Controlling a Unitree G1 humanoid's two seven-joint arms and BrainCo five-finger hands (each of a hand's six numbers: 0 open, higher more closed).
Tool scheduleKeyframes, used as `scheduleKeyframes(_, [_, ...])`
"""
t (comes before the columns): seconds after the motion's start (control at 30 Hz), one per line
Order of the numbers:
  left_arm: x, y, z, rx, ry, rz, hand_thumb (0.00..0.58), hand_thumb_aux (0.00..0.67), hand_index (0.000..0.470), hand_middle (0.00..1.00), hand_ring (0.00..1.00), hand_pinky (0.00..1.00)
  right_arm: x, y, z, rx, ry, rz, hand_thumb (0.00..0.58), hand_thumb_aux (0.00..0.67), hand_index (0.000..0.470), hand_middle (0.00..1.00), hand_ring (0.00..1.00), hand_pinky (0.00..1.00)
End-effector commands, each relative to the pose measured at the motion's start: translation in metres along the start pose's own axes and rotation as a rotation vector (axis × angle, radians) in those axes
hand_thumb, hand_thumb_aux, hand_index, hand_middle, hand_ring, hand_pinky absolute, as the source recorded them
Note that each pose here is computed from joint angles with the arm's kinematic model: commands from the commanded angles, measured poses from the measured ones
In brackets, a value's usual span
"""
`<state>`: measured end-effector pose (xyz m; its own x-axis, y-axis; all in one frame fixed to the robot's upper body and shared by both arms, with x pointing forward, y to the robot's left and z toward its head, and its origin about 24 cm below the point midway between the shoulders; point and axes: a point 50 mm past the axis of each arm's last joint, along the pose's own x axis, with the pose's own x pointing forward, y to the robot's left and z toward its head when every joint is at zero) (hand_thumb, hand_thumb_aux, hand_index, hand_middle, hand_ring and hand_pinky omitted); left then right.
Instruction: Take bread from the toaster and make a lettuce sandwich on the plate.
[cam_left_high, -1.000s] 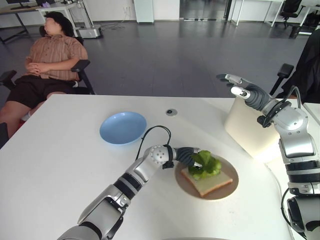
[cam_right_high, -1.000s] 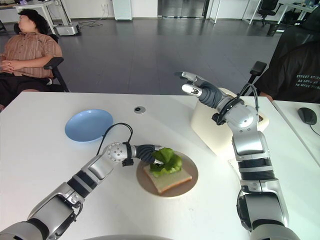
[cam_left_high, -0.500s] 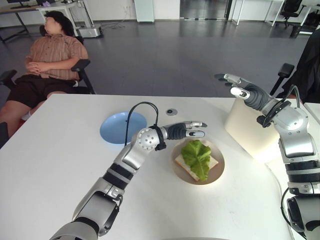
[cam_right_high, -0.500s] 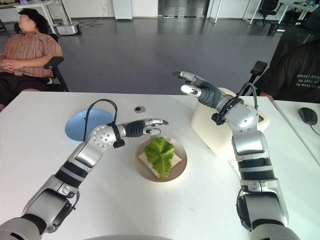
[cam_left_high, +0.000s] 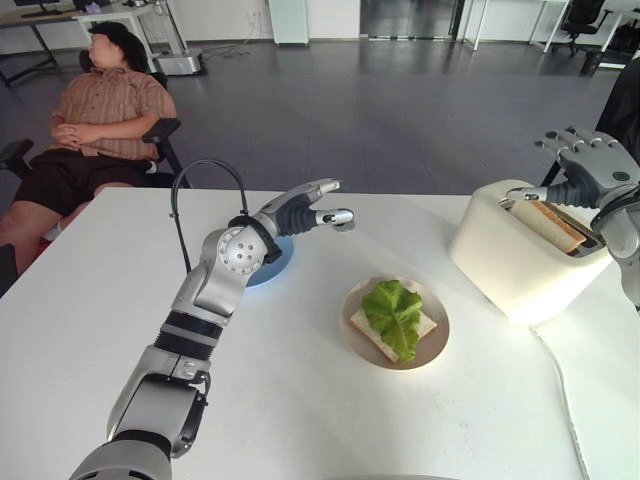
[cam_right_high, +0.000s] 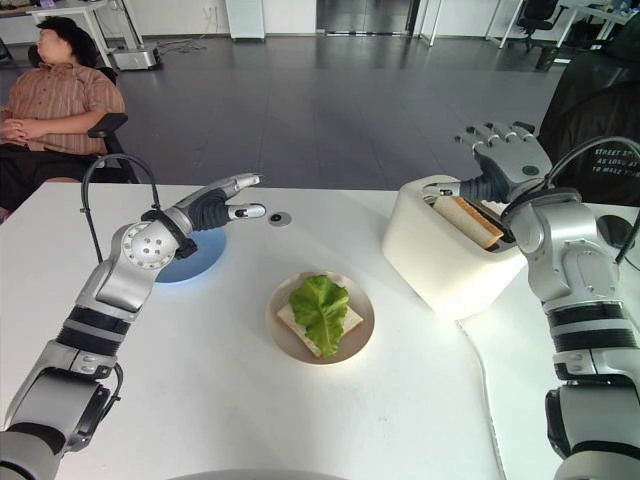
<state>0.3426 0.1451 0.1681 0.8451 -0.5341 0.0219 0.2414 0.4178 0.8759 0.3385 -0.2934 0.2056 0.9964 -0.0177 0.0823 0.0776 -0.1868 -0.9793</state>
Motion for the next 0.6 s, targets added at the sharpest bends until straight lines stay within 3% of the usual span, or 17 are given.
scheduleKeyframes(0.03, [-0.004,-0.002,-0.009,0.013,0.028,-0.007,0.000,0.000,0.000,0.00,0.00,0.00,-0.004,0.020,-0.008,0.001,0.057,0.151,0.000,0.000,0.000,0.00,0.00,0.00])
scheduleKeyframes(0.07, [-0.005,-0.002,-0.009,0.014,0.029,-0.007,0.000,0.000,0.000,0.00,0.00,0.00,-0.005,0.023,-0.007,0.010,0.058,0.175,0.000,0.000,0.000,0.00,0.00,0.00])
scheduleKeyframes(0.1, [-0.005,-0.001,-0.010,0.015,0.030,-0.006,0.000,0.000,0.000,0.00,0.00,0.00,-0.006,0.026,-0.006,0.028,0.051,0.201,0.366,0.263,0.184,0.00,0.00,0.00])
scheduleKeyframes(0.13, [-0.005,-0.001,-0.010,0.014,0.032,-0.004,0.000,0.000,0.000,0.00,0.00,0.00,-0.007,0.029,-0.003,0.036,0.037,0.232,0.521,0.457,0.321,0.00,0.00,0.00])
scheduleKeyframes(0.17, [-0.006,-0.001,-0.010,0.014,0.032,-0.003,0.000,0.000,0.000,0.00,0.00,0.00,-0.008,0.032,-0.001,0.043,0.026,0.256,0.580,0.670,0.470,0.00,0.00,0.00])
scheduleKeyframes(0.43, [-0.002,-0.006,-0.013,0.002,0.033,-0.022,0.000,0.000,0.000,0.00,0.00,0.00,-0.003,0.017,0.006,0.121,-0.012,0.141,0.580,0.670,0.470,0.00,0.00,0.00])
scheduleKeyframes(0.53, [-0.001,-0.008,-0.014,0.001,0.035,-0.027,0.000,0.000,0.000,0.00,0.00,0.00,0.000,-0.007,0.010,0.165,-0.045,-0.028,0.580,0.670,0.470,0.00,0.00,0.00])
scheduleKeyframes(0.6, [0.000,-0.008,-0.014,0.001,0.034,-0.030,0.000,0.000,0.000,0.00,0.00,0.00,-0.001,-0.043,0.013,0.222,-0.086,-0.259,0.580,0.670,0.470,0.00,0.00,0.00])
